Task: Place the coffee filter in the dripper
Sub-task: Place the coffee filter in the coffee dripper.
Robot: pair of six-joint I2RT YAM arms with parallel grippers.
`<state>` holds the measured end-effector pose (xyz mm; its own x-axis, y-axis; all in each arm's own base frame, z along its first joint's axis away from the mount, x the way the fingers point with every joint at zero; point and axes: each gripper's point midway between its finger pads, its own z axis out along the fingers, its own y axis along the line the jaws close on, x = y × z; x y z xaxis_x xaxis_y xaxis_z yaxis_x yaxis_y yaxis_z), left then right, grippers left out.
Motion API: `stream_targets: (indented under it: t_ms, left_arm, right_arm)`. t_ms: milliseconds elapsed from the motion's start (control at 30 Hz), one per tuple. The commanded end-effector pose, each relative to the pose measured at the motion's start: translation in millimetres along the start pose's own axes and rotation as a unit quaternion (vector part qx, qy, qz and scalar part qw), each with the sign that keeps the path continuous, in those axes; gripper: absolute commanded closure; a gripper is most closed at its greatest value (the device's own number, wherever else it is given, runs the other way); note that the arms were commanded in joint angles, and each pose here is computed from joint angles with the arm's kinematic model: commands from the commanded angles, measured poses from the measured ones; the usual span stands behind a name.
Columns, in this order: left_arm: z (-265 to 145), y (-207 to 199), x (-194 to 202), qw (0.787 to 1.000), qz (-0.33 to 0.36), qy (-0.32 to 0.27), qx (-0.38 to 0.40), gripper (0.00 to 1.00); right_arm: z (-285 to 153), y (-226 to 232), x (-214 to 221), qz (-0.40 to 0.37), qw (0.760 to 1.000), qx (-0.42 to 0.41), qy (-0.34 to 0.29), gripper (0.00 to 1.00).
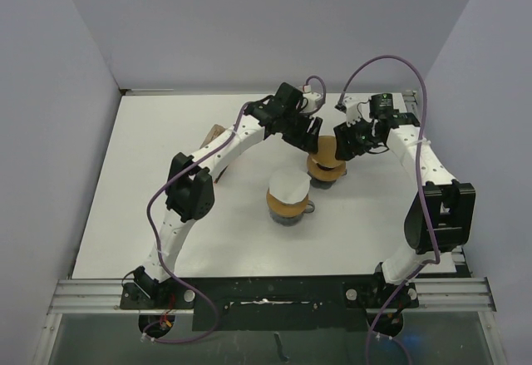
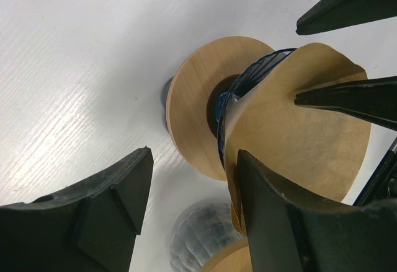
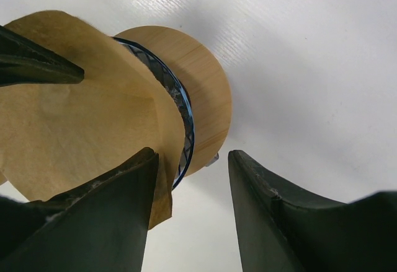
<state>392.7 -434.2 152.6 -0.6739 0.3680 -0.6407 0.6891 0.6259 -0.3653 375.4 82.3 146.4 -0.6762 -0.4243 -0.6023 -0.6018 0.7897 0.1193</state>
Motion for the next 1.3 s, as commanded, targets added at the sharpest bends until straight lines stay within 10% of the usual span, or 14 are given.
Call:
stream_targets:
  t_ms: [0, 1267]
  left_arm:
    - [8.6, 1.4, 1.0, 1.000, 0.003, -0.002, -0.004, 0.45]
    - [-3.3, -7.4, -14.4, 0.999, 0.038, -0.023, -0.001, 0.41]
  right_arm:
    - [4.6, -2.3, -2.2, -0.004, 1.000, 0.010, -0.004, 0.51]
    - [-4.6, 1.3, -15.0, -0.010, 1.000, -0.005, -0.018, 0.50]
